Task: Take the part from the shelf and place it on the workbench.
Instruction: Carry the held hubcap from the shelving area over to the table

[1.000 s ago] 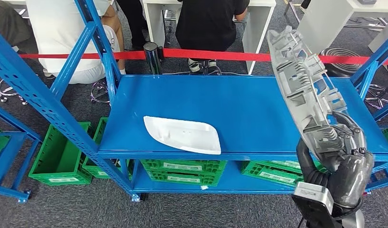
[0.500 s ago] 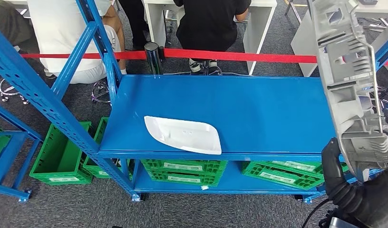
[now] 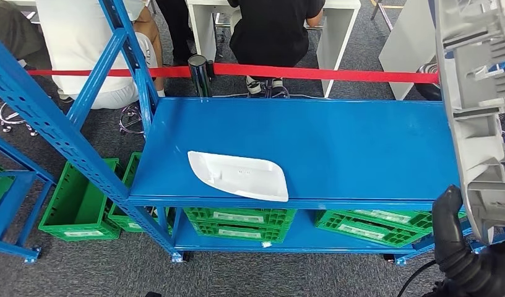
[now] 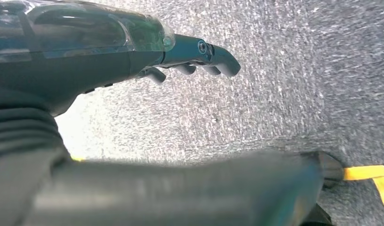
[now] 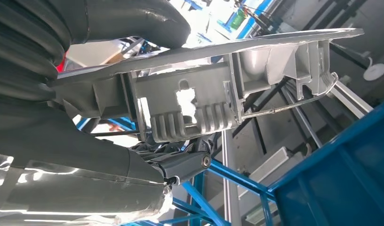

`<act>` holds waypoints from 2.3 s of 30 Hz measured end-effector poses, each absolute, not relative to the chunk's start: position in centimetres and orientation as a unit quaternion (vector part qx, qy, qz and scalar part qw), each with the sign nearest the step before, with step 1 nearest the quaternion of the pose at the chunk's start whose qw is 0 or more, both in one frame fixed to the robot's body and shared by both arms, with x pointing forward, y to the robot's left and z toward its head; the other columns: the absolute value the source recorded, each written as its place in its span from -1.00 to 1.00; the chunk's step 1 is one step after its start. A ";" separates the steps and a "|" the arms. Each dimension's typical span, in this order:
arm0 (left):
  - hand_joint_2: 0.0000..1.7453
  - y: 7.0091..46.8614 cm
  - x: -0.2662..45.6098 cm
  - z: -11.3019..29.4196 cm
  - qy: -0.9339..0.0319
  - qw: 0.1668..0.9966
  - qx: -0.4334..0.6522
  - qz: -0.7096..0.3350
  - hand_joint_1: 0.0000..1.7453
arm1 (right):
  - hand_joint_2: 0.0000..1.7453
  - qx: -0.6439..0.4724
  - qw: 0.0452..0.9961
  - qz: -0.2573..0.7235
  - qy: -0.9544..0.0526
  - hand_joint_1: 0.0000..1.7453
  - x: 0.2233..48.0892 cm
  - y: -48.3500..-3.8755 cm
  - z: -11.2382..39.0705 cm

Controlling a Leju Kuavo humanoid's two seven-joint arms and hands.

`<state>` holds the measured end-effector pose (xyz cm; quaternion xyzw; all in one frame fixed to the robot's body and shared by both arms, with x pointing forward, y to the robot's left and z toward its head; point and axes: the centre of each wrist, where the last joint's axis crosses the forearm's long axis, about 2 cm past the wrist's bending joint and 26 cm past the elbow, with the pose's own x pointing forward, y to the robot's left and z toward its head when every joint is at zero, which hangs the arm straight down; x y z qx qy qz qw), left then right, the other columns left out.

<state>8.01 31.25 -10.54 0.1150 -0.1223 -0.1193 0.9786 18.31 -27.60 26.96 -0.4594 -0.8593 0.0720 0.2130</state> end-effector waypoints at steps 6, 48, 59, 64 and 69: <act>1.00 30.8 8.0 -10.6 -0.137 0.977 0.104 -0.127 -1.00 | 1.00 -0.458 0.221 0.069 -0.859 1.00 18.1 -27.2 27.0; 1.00 29.4 8.0 -10.6 -0.178 0.974 0.082 -0.116 -1.00 | 1.00 0.109 0.313 0.018 -0.943 1.00 18.0 -25.7 28.8; 1.00 29.3 8.0 -10.6 -0.180 0.974 0.076 -0.114 -1.00 | 1.00 0.322 0.317 -0.009 -0.892 1.00 18.3 -25.1 28.4; 1.00 29.3 7.9 -10.6 -0.180 0.974 0.075 -0.112 -1.00 | 1.00 0.331 0.340 -0.032 -0.880 1.00 18.6 -25.2 27.7; 1.00 29.3 7.9 -10.6 -0.180 0.975 0.074 -0.110 -1.00 | 1.00 0.318 0.356 -0.044 -0.877 1.00 18.9 -25.5 27.1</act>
